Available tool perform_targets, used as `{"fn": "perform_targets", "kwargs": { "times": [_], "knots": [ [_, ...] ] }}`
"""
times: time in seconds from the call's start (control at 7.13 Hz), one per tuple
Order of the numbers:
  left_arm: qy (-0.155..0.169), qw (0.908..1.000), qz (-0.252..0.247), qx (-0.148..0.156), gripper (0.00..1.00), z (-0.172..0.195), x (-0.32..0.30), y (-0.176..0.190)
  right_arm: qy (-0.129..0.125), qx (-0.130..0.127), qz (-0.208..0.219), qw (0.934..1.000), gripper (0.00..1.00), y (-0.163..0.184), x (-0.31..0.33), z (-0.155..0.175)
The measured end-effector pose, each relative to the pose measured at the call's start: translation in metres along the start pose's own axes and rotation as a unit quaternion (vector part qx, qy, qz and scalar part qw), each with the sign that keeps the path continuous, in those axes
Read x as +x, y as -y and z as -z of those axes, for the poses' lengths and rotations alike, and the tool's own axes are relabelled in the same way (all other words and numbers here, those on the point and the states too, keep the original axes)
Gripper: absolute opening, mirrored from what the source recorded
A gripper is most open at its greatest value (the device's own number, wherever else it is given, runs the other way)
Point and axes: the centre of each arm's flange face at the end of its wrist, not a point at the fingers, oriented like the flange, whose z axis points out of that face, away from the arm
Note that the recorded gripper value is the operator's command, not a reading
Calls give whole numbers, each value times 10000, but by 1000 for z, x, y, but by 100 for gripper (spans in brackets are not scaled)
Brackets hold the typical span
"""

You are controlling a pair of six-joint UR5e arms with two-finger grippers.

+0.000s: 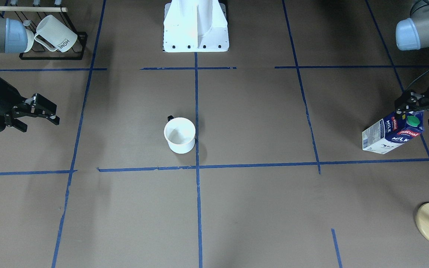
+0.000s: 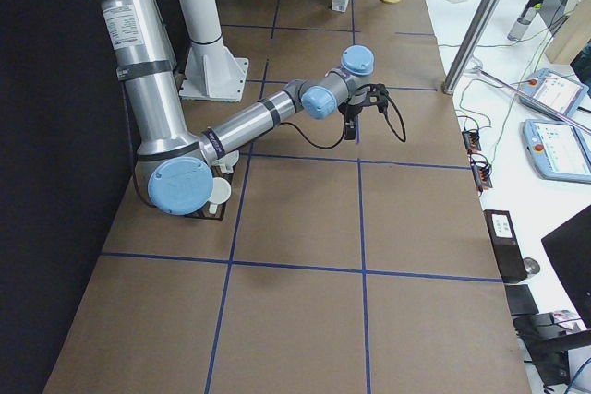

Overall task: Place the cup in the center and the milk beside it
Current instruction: 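Release the mug and withdraw the right gripper toward its side, then grasp the blue milk carton with the left gripper and lift it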

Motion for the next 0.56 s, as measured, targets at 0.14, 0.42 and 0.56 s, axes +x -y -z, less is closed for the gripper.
{"fn": "perform_targets", "kwargs": {
  "times": [0.14, 0.42, 0.56],
  "knots": [
    [5, 10000, 46, -47, 100, -5, -4, 2, 0, 1, 0, 10000, 100, 0, 0, 0],
    [-6, 9998, 137, -161, 63, -17, -11, 3, -9, -8, -12, 10000, 100, -2, 2, -1],
    [-14, 9997, 152, -164, 41, -17, -11, 3, -18, -18, -21, 10000, 100, -3, 4, -2]
  ]
}}
